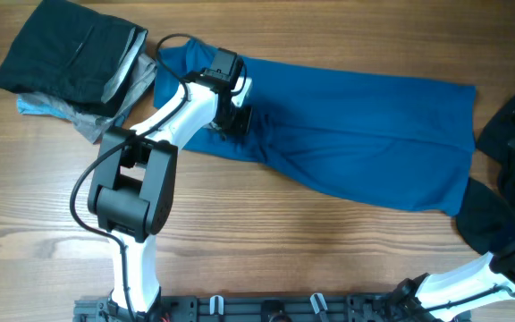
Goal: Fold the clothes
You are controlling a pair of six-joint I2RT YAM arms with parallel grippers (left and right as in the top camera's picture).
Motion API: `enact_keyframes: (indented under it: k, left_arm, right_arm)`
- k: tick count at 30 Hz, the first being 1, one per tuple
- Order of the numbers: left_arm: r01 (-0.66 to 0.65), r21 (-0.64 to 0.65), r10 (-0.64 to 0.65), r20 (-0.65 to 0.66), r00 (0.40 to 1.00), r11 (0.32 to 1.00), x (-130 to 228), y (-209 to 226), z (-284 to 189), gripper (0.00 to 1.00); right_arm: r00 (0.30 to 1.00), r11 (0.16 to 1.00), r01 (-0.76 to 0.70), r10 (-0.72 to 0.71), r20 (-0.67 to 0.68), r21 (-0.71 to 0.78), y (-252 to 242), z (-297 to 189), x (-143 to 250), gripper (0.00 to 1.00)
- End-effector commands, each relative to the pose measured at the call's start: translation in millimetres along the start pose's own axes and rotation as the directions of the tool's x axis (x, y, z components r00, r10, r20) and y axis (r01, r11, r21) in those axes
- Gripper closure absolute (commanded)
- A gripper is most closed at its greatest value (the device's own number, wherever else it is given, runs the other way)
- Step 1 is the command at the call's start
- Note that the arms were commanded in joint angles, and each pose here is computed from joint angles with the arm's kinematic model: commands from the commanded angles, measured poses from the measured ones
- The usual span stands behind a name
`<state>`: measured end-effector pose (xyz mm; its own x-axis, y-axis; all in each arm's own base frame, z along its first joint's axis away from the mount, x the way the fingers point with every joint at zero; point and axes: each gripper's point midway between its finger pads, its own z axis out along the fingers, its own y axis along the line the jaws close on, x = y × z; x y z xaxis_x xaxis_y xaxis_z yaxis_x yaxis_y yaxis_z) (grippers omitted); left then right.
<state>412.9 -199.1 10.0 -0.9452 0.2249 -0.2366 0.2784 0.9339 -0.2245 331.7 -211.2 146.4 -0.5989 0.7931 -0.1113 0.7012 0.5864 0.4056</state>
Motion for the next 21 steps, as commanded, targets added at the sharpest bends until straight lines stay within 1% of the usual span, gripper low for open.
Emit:
enact_keyframes:
  k: [1,5,7,9,12,16,19,21]
  left_arm:
    - [0.063,0.080,-0.068,0.064,0.996,0.995,-17.9,-13.2,-0.5,0.96]
    - [0.063,0.108,-0.075,0.116,0.990,0.992,-31.0,-18.6,-6.7,0.93]
    - [0.056,0.113,-0.071,0.130,0.989,0.992,-34.4,-20.1,-7.0,0.90]
    - [0.058,0.112,-0.073,0.127,0.989,0.992,-33.7,-19.5,-9.2,0.88]
    - [0.073,0.107,-0.085,0.118,0.989,0.992,-30.2,-16.1,-24.4,0.83]
    - [0.081,0.098,-0.093,0.120,0.988,0.992,-26.2,-13.1,-50.8,0.73]
    - [0.087,0.094,-0.096,0.101,0.990,0.992,-21.4,-12.1,-50.2,0.63]
    - [0.099,0.072,-0.104,0.070,0.992,0.993,-14.1,-6.6,-40.1,0.61]
  right_arm:
    - [1.000,1.000,-0.005,0.005,-0.002,0.011,-1.6,0.7,1.7,0.43]
    - [1.000,1.000,-0.005,0.005,-0.001,0.011,-1.5,0.7,1.4,0.43]
    - [1.000,1.000,-0.005,0.005,0.000,0.010,-1.4,0.7,1.2,0.43]
    - [1.000,1.000,-0.005,0.005,-0.001,0.011,-1.5,0.7,1.4,0.43]
    - [1.000,1.000,-0.005,0.005,-0.003,0.011,-1.6,0.7,1.8,0.43]
    - [1.000,1.000,-0.005,0.005,-0.002,0.011,-1.6,0.7,1.7,0.43]
    - [1.000,1.000,-0.005,0.005,-0.003,0.011,-1.6,0.7,1.8,0.43]
    - [1.000,1.000,-0.006,0.006,-0.004,0.011,-1.7,0.7,2.2,0.43]
